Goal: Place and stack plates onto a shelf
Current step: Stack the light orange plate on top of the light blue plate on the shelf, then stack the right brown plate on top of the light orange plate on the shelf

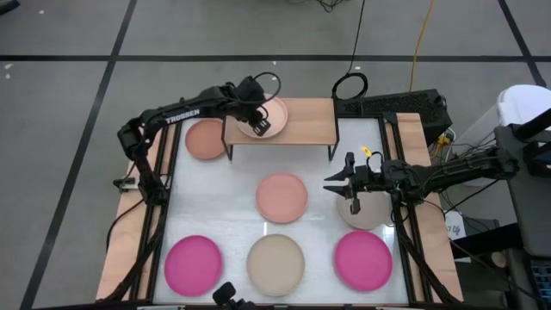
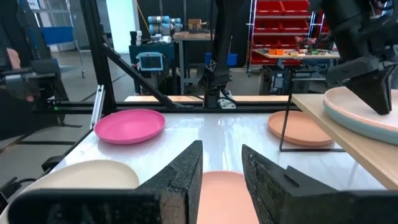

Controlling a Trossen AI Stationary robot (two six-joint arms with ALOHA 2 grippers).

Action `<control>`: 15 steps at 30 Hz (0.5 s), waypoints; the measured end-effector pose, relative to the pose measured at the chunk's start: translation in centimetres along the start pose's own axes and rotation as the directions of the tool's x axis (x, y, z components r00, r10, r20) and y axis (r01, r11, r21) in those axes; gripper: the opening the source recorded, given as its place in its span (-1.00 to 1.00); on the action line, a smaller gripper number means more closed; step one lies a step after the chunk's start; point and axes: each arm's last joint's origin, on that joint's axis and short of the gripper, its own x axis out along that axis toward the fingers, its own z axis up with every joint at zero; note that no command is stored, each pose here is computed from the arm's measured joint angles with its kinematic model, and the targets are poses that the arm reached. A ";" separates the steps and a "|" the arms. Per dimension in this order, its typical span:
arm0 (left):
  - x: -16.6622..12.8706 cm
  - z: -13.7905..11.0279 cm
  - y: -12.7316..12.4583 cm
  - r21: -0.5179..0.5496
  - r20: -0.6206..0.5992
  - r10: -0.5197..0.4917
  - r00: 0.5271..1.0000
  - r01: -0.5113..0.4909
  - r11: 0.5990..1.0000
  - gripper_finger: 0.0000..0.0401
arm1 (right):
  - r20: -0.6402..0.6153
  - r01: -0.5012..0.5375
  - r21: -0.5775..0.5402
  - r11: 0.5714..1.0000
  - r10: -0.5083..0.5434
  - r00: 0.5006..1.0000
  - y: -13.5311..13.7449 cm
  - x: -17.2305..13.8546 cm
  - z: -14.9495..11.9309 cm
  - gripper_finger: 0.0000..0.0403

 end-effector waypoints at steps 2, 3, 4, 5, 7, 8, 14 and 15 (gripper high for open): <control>-0.4 -0.2 0.1 -0.001 -0.011 0.004 1.000 -0.004 1.000 -0.64 | 0.000 0.000 0.001 1.000 0.000 1.000 0.0 0.0 0.0 -0.51; -0.6 -0.2 0.2 -0.002 -0.012 0.006 1.000 -0.006 1.000 -0.64 | 0.000 0.000 0.001 1.000 0.000 1.000 0.0 0.0 0.0 -0.51; -0.9 -0.3 0.2 -0.001 -0.016 0.008 1.000 -0.008 1.000 -0.64 | 0.000 0.000 0.001 1.000 0.000 1.000 0.0 0.0 0.0 -0.51; -1.1 -0.4 0.2 -0.001 -0.020 0.009 1.000 -0.009 1.000 -0.64 | 0.000 0.000 0.001 1.000 0.000 1.000 0.0 0.0 0.0 -0.51; -1.6 -0.6 0.3 0.000 -0.030 0.013 0.999 -0.013 1.000 -0.64 | 0.000 0.000 0.001 1.000 0.000 1.000 0.0 0.0 0.0 -0.51; -1.9 -0.7 0.3 0.001 -0.030 0.021 0.999 -0.021 1.000 -0.64 | 0.000 0.000 0.002 1.000 0.000 1.000 0.0 0.0 0.0 -0.51; -4.1 -0.3 0.4 0.008 0.061 0.027 0.998 -0.028 1.000 -0.64 | 0.000 0.000 0.002 1.000 0.000 1.000 0.0 0.0 0.0 -0.51; -4.7 -0.1 0.4 0.010 0.092 0.023 0.996 -0.024 1.000 -0.64 | 0.001 0.000 0.002 1.000 0.000 1.000 0.0 0.0 0.0 -0.51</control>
